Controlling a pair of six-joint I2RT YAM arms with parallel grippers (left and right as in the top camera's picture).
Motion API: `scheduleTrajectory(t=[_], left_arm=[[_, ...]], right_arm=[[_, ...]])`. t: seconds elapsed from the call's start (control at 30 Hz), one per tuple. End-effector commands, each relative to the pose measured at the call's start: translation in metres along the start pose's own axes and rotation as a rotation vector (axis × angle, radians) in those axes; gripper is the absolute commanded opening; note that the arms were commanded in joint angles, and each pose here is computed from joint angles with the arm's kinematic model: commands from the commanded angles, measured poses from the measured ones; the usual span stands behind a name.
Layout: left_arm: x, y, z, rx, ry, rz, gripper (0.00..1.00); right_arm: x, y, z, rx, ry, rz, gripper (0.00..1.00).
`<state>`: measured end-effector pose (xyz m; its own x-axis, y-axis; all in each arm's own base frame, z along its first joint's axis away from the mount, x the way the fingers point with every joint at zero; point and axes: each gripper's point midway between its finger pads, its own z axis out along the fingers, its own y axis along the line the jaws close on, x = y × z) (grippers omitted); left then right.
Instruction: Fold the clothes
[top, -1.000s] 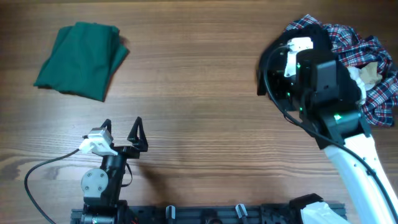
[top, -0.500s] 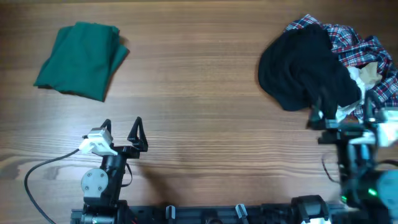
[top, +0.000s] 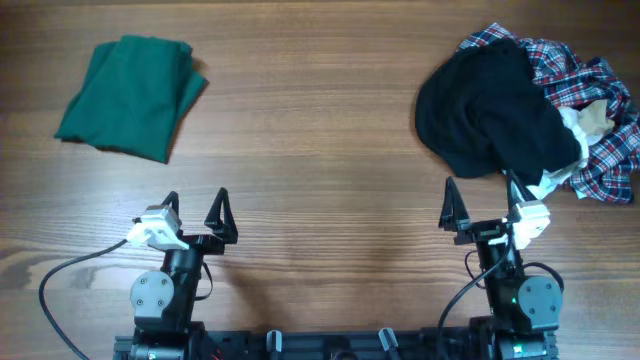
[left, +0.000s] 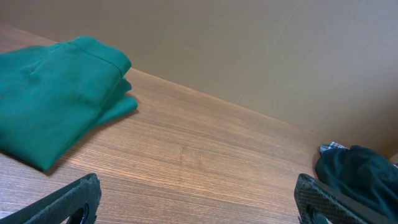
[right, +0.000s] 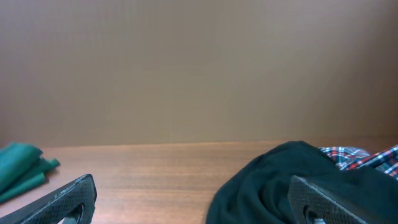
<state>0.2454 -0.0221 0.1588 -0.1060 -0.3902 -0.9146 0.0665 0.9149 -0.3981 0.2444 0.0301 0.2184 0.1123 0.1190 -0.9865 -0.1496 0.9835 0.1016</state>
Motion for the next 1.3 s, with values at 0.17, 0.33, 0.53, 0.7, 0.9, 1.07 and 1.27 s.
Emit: scheduleTrajectory(t=[0.17,0.33,0.53,0.7,0.9,1.07,1.27], left_arm=[[0.000,0.004,0.000,-0.017,-0.006,-0.007,1.00],[0.000,0.004,0.000,-0.017,-0.005,-0.007,1.00],[0.000,0.004,0.000,-0.017,-0.006,-0.007,1.00],[0.000,0.004,0.000,-0.017,-0.005,-0.007,1.00],[0.000,0.004,0.000,-0.017,-0.006,-0.007,1.00],[0.000,0.004,0.000,-0.017,-0.006,-0.007,1.00],[0.000,0.004,0.000,-0.017,-0.005,-0.007,1.00]], right_arm=[[0.042,-0.003,-0.005,-0.004,0.126,-0.078,1.00],[0.042,-0.002,-0.005,-0.012,0.125,-0.154,1.00],[0.042,-0.002,-0.005,-0.012,0.125,-0.152,1.00],[0.044,-0.002,-0.005,-0.012,0.132,-0.151,1.00],[0.044,-0.002,-0.005,-0.012,0.133,-0.151,1.00],[0.044,-0.002,-0.005,-0.012,0.133,-0.152,1.00],[0.044,-0.002,-0.005,-0.012,0.133,-0.151,1.00]])
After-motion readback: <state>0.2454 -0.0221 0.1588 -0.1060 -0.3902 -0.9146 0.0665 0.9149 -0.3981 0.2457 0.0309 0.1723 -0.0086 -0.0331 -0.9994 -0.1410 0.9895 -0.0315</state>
